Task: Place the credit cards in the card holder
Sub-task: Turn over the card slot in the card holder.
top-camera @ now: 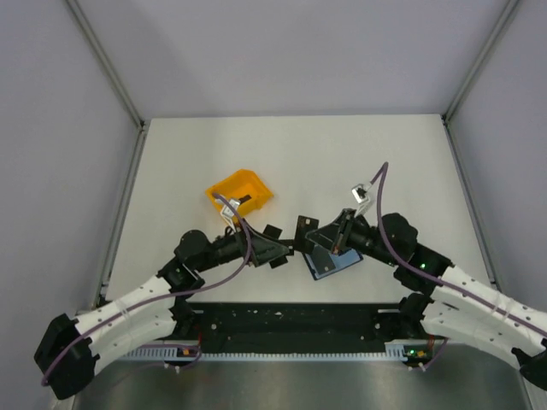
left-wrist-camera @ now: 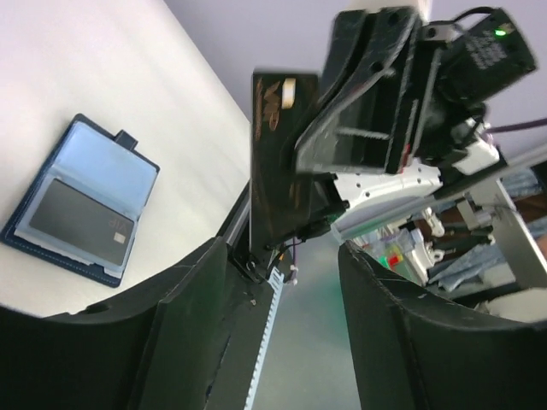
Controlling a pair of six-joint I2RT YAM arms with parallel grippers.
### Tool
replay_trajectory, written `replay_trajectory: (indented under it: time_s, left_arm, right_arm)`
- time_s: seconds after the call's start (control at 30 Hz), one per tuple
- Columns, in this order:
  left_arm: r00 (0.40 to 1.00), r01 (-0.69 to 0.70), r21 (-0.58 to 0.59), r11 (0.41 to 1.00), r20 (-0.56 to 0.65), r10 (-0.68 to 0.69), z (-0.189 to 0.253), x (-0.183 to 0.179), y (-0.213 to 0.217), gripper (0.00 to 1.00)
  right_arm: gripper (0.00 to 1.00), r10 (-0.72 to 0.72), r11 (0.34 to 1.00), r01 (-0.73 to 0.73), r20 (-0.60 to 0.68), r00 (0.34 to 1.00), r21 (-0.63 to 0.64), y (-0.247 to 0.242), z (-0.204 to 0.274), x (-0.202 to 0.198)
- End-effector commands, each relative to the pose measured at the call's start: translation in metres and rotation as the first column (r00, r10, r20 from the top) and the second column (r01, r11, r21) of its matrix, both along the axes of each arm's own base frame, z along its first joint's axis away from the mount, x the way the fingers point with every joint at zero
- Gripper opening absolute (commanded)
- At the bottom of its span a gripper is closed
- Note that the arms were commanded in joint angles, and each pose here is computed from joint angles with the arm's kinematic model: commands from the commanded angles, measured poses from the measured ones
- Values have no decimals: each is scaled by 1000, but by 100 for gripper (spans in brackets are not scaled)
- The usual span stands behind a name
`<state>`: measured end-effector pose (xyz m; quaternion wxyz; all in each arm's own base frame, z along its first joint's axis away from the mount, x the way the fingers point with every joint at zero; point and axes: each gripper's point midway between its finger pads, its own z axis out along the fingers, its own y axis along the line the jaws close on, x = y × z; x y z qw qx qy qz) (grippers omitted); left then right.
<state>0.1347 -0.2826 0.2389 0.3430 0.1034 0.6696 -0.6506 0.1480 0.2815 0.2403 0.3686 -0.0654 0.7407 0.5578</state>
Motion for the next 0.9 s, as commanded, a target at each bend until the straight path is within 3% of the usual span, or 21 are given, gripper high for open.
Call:
replay_trajectory:
  time_s: [0.0,0.1,0.27,0.43,0.6,0.73,0.87]
  left_arm:
    - [994,-109,52,993,28,108,-13,16,9,65]
    - [994,-111,137,984,22,109,-33,19,8,65]
    - [997,-47,266,963,-47,62,-72,16,3,55]
    - [995,-28,310,950,-86,58,-96,17,-1,46]
    - [994,-29,338,941,-85,61,-103,20,-5,29]
    - [994,-22,357,934,-89,57,-109,21,-9,2]
    - [993,-8,368,930,-105,50,-115,21,-11,0]
  right_arm:
    - [0,-336,866,325,40,941,-381,-73,-22,42]
    - [0,-376,761,299,-17,926,-576,-106,-51,47]
    - [0,-386,644,189,-102,917,-741,-131,-87,56]
    - [0,-338,575,90,-137,931,-813,-130,-108,67]
    - [0,-318,490,44,-132,939,-871,-136,-127,78]
    - [0,-324,427,21,-132,937,-904,-143,-140,83]
    - [0,-331,384,2,-136,934,-924,-147,-149,88]
